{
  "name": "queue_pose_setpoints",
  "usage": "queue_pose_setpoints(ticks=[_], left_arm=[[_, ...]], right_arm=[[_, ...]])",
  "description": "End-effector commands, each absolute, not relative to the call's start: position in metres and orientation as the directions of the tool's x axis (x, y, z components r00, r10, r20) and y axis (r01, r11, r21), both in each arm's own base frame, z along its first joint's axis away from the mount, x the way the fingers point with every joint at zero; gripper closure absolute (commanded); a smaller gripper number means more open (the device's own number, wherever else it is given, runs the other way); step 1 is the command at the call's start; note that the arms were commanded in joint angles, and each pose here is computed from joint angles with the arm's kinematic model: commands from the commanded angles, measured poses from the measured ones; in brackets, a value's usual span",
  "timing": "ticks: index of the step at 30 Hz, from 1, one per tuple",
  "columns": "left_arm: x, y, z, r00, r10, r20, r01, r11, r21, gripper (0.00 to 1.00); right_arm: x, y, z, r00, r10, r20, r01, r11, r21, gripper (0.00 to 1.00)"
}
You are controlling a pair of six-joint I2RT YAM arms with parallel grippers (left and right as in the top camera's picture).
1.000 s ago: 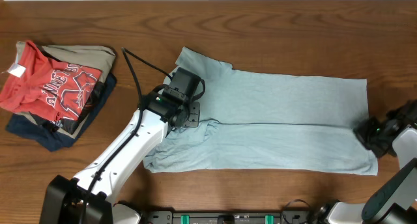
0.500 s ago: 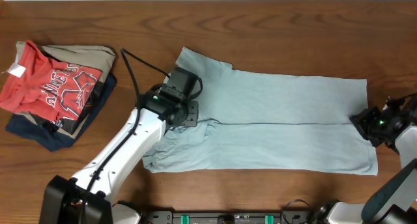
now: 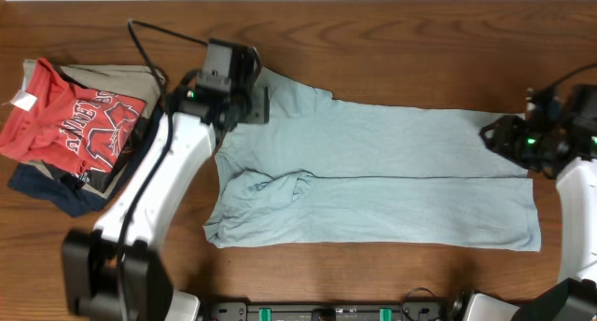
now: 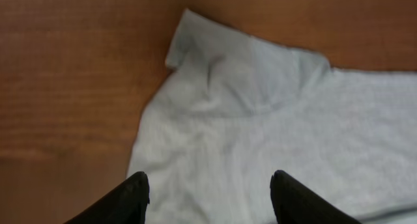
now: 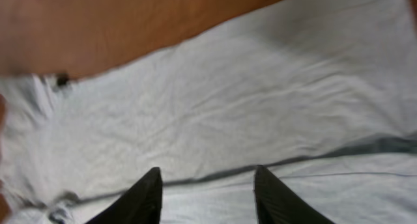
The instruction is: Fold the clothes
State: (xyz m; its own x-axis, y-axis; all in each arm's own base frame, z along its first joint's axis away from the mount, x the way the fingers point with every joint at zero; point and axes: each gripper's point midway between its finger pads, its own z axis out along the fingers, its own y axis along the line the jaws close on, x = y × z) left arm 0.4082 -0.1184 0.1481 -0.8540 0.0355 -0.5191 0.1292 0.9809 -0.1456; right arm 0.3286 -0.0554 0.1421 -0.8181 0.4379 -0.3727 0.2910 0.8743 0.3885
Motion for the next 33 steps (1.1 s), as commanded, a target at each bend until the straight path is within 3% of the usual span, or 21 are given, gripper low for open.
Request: queue_pose_setpoints(ticks=[1,14,28,32,33], left_arm=[[0.432,-0.119,0.131,-0.867,0.043,-0.497,0.158,0.969,-0.192,0.37],[0.500,-0.136,0.056,-0.886,-0.014,-0.464,0.141,0.944,-0.298,0.36],[0.540,-0.146,0.033,-0.821,-0.050,-0.569,0.162,0.935,-0.316,0.36],[0.543,-0.150,0.026,-0.823,-0.085,-0.562,0.136,0.930,-0.340,0.38],[0.543,-0.152,0.024,-0.824,-0.085,-0.560,0.136,0.930,-0.342,0.43]], right_arm=[[0.327,-0.050,0.138,-0.848,0.365,-0.384,0.259,0.918,0.302,0.53],[0.311,-0.038,0.129,-0.886,0.344,-0.310,0.261,0.924,0.280,0.49],[0.300,-0.037,0.125,-0.899,0.347,-0.268,0.277,0.923,0.266,0.49],[0.300,-0.037,0.125,-0.899,0.347,-0.268,0.278,0.923,0.266,0.50],[0.300,-0.037,0.125,-0.899,0.347,-0.268,0.278,0.923,0.266,0.49]])
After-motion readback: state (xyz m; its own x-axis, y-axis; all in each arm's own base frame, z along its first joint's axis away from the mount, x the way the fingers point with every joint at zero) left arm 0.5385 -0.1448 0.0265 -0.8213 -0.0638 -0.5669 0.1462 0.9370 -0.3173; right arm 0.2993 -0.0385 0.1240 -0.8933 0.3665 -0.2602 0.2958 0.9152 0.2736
